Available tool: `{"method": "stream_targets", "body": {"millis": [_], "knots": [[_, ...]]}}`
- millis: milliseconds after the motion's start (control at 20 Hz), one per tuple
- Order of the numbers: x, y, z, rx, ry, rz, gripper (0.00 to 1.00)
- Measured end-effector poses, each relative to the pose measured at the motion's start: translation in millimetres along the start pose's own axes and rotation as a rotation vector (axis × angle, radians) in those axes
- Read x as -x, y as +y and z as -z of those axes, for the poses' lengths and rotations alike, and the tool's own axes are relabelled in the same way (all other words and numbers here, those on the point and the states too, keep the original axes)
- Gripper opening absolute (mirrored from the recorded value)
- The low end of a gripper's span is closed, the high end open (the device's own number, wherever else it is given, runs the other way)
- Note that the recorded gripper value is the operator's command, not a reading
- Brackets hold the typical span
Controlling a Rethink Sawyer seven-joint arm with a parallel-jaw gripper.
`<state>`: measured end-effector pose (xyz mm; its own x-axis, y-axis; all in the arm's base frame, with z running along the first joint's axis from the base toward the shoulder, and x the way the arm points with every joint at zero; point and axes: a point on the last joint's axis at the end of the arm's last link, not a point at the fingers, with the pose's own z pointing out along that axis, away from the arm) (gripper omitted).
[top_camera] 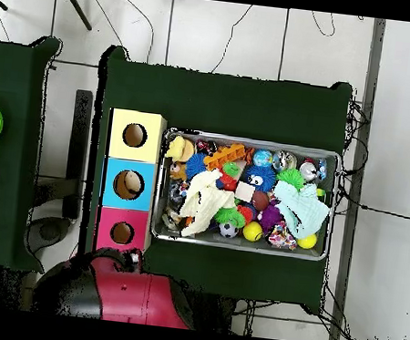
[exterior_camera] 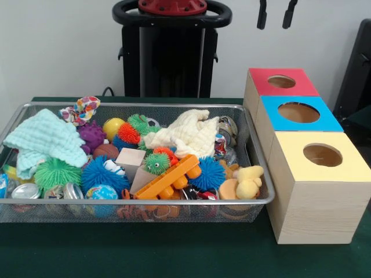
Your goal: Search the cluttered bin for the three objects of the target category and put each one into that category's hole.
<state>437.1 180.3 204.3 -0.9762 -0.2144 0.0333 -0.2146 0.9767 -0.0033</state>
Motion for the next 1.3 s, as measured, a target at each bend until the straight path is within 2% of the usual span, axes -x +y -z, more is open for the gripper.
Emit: {"method": "stream_targets", "body": {"millis": [1300], "knots": [[2.1, -71, -75, 0.03, 0.093, -0.154, 1.0]]}}
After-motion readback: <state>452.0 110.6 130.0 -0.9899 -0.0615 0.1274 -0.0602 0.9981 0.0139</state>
